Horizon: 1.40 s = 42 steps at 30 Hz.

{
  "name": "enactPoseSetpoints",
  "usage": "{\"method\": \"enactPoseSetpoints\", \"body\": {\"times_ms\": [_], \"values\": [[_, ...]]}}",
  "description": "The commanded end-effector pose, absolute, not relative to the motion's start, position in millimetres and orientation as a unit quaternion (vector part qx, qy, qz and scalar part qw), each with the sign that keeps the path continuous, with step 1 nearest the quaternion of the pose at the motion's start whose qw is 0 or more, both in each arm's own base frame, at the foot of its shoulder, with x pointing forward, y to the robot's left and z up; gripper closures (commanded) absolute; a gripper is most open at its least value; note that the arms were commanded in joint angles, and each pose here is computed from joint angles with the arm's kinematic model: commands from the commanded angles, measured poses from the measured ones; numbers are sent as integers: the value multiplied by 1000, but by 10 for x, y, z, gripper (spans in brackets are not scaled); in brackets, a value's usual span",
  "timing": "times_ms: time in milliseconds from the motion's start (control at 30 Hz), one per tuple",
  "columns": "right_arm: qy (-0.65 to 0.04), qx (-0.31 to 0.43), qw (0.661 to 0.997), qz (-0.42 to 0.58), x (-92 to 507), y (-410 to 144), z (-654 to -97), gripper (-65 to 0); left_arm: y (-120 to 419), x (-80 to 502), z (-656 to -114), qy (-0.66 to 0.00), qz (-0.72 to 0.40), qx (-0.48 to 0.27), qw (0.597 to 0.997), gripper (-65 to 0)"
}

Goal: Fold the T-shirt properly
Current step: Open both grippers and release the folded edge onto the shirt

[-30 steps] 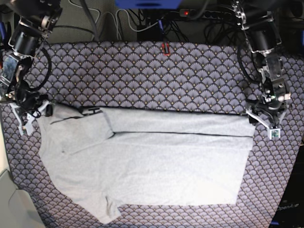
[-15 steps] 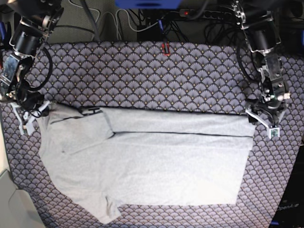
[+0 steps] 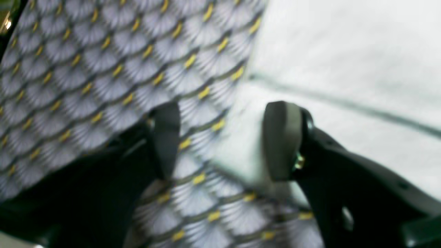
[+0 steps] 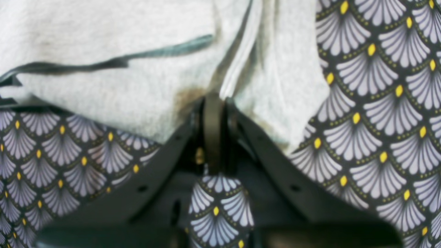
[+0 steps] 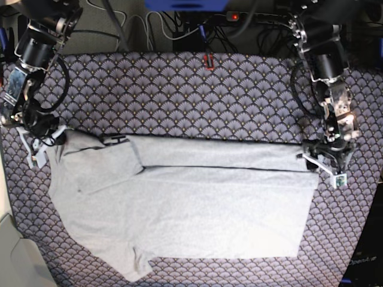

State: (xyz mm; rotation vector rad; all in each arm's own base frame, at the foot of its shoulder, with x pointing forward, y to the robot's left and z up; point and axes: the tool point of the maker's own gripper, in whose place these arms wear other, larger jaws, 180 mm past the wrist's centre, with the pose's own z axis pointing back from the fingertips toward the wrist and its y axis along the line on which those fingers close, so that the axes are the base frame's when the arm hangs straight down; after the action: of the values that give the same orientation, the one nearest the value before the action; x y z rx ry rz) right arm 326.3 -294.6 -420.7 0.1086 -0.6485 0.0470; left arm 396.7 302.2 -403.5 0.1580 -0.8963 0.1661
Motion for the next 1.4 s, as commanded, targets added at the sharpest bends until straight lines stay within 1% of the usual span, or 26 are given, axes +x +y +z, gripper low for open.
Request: {"method": "enactPoseSetpoints", "body": {"times_ms": [0, 133, 333, 600, 667, 900, 933, 1000, 1133, 1233, 1367], "values": [[-335, 45, 941, 25, 3350, -3013, -4080, 0, 3071, 4065, -3905, -454, 81, 80, 884, -383], [-334, 49, 941, 25, 3347, -2974, -4099, 0, 3039, 4014, -4075, -435, 86, 71, 894, -382], [-334, 50, 941, 25, 3347, -2967, -4102, 0, 3008, 3999, -4089, -435, 89, 68, 893, -382], [-335, 50, 941, 25, 3354, -2967, -4097, 0, 2999, 3853, -4233, -417, 89, 68, 902, -375], [-337, 50, 940, 25, 3366, -2967, -4087, 0, 2996, 3842, -4253, -414, 89, 67, 904, -333], [-337, 50, 940, 25, 3366, -2967, -4087, 0, 2998, 3847, -4239, -415, 89, 68, 903, -16], [-337, 50, 940, 25, 3366, -2967, -4087, 0, 2998, 3847, -4239, -415, 89, 68, 903, 0], [-336, 49, 940, 25, 3360, -2974, -4089, 0, 3008, 3844, -4239, -414, 89, 69, 903, -10], [-336, 47, 940, 25, 3351, -2993, -4080, 0, 3039, 3746, -4310, -405, 88, 73, 907, -4], [-330, 46, 943, 24, 3285, -3007, -4121, 0, 3055, 3720, -4258, -411, 82, 78, 905, -4], [-325, 33, 945, 30, 3191, -3059, -4124, 0, 3110, 3578, -4205, -400, 71, 93, 909, -4]]}}
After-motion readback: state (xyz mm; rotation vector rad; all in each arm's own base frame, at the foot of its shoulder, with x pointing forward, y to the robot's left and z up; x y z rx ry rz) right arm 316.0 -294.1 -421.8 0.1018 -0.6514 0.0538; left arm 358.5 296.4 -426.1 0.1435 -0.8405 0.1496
